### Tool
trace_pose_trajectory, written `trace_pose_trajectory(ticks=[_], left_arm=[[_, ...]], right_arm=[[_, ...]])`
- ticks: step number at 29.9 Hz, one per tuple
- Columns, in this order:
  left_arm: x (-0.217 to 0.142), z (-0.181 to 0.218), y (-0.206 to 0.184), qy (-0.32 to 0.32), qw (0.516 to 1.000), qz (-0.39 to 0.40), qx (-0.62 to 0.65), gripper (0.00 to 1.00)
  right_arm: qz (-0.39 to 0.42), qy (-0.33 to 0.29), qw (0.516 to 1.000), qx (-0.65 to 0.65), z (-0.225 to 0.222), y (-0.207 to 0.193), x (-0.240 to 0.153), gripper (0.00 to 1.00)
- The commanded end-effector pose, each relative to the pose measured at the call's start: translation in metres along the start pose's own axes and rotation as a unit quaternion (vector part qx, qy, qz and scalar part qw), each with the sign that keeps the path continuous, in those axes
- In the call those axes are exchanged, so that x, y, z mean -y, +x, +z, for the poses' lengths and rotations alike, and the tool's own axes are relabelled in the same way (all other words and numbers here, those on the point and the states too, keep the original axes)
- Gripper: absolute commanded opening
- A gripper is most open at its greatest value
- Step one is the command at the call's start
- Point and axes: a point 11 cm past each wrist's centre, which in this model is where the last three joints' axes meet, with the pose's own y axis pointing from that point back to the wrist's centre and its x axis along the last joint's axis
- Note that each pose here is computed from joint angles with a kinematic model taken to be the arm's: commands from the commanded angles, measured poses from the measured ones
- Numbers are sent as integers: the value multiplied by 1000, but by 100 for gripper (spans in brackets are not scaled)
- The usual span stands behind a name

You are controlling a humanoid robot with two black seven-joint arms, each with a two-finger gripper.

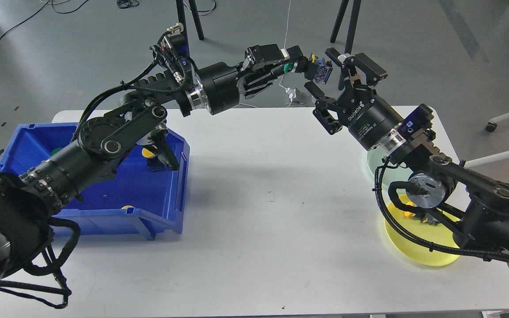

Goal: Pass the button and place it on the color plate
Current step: 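Grasp the green button from the left gripper with the right gripper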

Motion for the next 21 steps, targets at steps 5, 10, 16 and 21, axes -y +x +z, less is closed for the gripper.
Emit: trace_pose_trajectory(ticks=[5, 10, 16, 21], left_arm=[[0, 0, 0, 0, 1000, 0, 0, 32], [-1, -1, 0, 1, 1000, 0, 0, 32], [-1, -1, 0, 1, 1000, 0, 0, 33], [0, 0, 0, 0, 1000, 0, -1, 34]], right_arm=[[-1, 1, 1000, 0, 0, 0, 0, 56], [-1, 1, 1000, 0, -1, 0, 1, 42], [-1, 1, 1000, 0, -1, 0, 1, 35], [-1, 1, 1000, 0, -1, 0, 1, 32]])
